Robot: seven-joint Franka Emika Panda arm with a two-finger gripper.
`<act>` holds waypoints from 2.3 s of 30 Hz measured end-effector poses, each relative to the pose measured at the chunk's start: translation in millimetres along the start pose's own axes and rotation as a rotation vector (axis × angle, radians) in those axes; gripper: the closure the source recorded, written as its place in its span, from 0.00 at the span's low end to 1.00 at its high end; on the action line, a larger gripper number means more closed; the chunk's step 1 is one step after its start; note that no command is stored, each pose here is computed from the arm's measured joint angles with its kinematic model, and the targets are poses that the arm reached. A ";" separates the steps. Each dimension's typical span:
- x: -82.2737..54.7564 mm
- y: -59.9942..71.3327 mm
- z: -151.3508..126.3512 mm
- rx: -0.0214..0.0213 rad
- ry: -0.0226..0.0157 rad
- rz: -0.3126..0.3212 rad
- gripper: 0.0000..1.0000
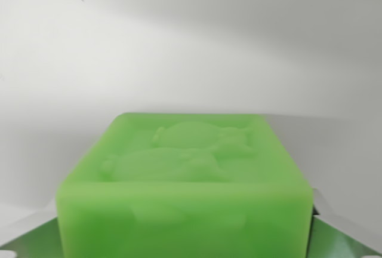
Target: Stack cube
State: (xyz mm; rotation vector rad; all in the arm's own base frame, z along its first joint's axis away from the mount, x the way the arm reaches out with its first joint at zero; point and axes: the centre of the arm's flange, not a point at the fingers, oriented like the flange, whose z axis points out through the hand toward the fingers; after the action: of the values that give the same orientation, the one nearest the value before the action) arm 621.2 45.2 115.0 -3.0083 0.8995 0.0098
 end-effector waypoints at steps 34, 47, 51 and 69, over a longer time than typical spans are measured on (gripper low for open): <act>0.7 -0.5 -10.2 0.0017 0.0031 0.000 1.00; 0.7 -0.4 -31.1 0.0013 0.0047 0.000 1.00; 0.9 -0.6 -40.0 0.0008 0.0048 0.000 1.00; 0.6 -0.8 -85.4 0.0007 0.0086 -0.001 1.00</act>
State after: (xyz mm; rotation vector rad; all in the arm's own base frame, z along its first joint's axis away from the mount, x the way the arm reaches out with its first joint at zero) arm 622.6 45.2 200.4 -3.0106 0.8980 -0.0035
